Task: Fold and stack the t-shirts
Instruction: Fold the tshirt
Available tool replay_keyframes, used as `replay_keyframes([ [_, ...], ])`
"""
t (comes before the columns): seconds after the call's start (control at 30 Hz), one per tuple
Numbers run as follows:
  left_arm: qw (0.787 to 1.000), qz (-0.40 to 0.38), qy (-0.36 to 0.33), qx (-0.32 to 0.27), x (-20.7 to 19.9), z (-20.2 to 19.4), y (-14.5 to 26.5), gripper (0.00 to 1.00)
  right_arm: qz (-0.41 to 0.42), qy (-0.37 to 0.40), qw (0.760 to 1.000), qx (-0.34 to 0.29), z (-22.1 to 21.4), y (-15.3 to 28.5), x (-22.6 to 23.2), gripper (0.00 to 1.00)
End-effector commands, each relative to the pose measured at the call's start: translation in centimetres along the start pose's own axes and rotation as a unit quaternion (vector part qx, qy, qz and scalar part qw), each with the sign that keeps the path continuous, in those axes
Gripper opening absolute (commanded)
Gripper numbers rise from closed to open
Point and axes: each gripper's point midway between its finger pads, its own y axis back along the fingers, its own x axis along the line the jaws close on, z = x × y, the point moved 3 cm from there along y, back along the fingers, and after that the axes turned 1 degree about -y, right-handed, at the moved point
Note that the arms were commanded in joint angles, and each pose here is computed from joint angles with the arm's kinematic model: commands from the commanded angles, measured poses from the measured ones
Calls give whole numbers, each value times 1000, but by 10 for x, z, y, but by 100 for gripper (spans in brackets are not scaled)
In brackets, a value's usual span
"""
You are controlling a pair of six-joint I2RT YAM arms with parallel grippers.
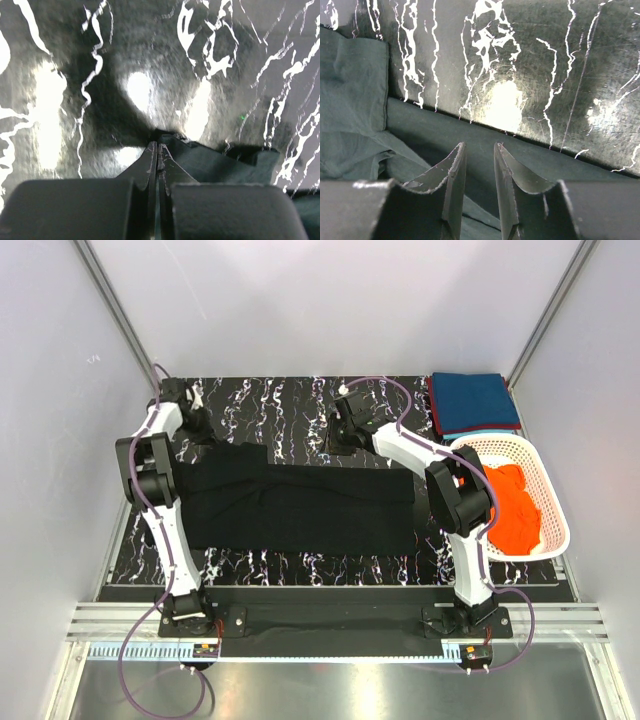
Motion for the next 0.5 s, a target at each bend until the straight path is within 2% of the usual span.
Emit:
replay_keyframes([
  [0.0, 999, -7, -12, -52, -24, 24, 51, 0, 36, 17, 999, -8, 9, 16, 18, 35],
  [0.03, 997, -12, -18, -74, -32, 32, 71, 0, 38, 18, 999, -7, 8, 17, 18, 35],
  [0.2, 993, -14, -27, -112, -46, 33, 116, 0, 33, 16, 999, 15, -8, 17, 9, 34],
  [0.47, 990, 10, -31, -137, -46, -4, 161, 0, 39, 32, 998, 37, -30, 35, -1, 34],
])
